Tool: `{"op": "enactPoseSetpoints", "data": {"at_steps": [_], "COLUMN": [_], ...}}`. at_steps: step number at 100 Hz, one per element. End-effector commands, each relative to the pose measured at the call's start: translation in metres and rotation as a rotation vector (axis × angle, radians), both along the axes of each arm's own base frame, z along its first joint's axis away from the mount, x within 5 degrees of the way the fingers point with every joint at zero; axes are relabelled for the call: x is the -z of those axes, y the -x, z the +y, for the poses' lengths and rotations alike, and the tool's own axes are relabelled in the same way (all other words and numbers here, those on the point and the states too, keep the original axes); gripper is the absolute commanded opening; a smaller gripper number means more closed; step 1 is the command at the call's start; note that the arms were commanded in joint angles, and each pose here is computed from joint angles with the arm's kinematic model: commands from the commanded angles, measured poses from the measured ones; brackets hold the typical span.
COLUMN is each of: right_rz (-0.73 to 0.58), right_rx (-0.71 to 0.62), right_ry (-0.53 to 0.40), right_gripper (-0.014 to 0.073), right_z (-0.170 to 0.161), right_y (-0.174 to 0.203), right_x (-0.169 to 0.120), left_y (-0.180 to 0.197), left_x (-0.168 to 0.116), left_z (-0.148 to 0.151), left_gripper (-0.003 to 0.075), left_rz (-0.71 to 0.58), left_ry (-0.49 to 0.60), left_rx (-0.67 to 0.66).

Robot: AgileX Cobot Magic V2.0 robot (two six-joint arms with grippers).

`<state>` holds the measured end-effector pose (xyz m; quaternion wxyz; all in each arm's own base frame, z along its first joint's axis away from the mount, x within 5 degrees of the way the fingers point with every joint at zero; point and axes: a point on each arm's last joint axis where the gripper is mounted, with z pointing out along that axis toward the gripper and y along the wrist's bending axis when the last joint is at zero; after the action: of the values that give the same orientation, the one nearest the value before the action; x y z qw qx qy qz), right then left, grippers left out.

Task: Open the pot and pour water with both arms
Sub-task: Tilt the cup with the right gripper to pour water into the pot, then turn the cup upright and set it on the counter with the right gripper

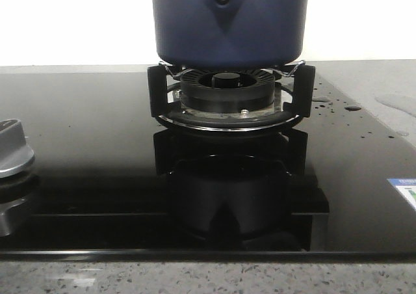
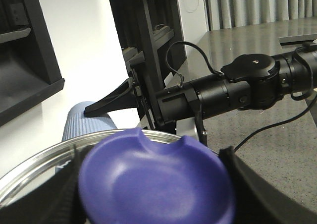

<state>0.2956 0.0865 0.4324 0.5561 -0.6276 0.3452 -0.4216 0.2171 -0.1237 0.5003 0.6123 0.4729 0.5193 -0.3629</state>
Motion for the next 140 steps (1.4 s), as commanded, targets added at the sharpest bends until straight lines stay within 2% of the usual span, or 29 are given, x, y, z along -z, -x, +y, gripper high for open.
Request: {"op": "enactPoseSetpoints", "data": {"at_steps": [1, 34, 38, 46, 55, 62, 66, 79, 96, 110, 127, 140], "right_rz": [-0.102, -0.096, -0.060, 0.028, 0.106, 0.156, 0.172, 0.187, 0.239, 0.298, 0.400, 0.452], "right_rx": [0.020, 0.016, 0.011, 0.016, 0.045, 0.094, 0.144, 0.261, 0.375, 0.535, 0.696, 0.745], "right_ry": [0.066, 0.049, -0.025, -0.241, -0.420, -0.576, -0.696, -0.948, -1.120, -1.288, -1.326, -1.361], "right_gripper": [0.0260, 0.0260, 0.0260, 0.0260, 0.0260, 0.0260, 0.0260, 0.0260, 0.0259, 0.0259, 0.0259, 0.0259], "right_z": [-0.003, -0.001, -0.001, -0.001, -0.004, -0.008, -0.014, -0.030, -0.060, -0.091, -0.107, -0.108], "right_y": [0.010, 0.011, 0.011, 0.010, 0.009, 0.007, 0.007, 0.013, 0.032, 0.049, 0.062, 0.069], "right_x": [-0.022, -0.022, -0.021, -0.021, -0.017, -0.013, -0.012, -0.003, 0.026, 0.069, 0.125, 0.146], "left_y": [0.017, 0.017, 0.017, 0.017, 0.017, 0.017, 0.017, 0.017, 0.017, 0.015, 0.010, 0.007], "left_x": [-0.025, -0.025, -0.025, -0.025, -0.025, -0.025, -0.025, -0.025, -0.025, -0.023, -0.020, -0.018], "left_z": [0.004, 0.004, 0.004, 0.004, 0.004, 0.004, 0.004, 0.004, 0.004, 0.003, 0.002, 0.001], "left_gripper": [0.0250, 0.0250, 0.0250, 0.0250, 0.0250, 0.0250, 0.0250, 0.0250, 0.0250, 0.0250, 0.0250, 0.0250], "left_rz": [-0.040, -0.040, -0.040, -0.040, -0.040, -0.040, -0.040, -0.040, -0.041, -0.036, -0.025, -0.016], "left_ry": [0.114, 0.114, 0.114, 0.114, 0.114, 0.114, 0.114, 0.113, 0.106, 0.101, 0.098, 0.093], "left_rx": [0.007, 0.007, 0.007, 0.007, 0.007, 0.007, 0.008, 0.010, 0.010, 0.010, 0.009, 0.010]}}
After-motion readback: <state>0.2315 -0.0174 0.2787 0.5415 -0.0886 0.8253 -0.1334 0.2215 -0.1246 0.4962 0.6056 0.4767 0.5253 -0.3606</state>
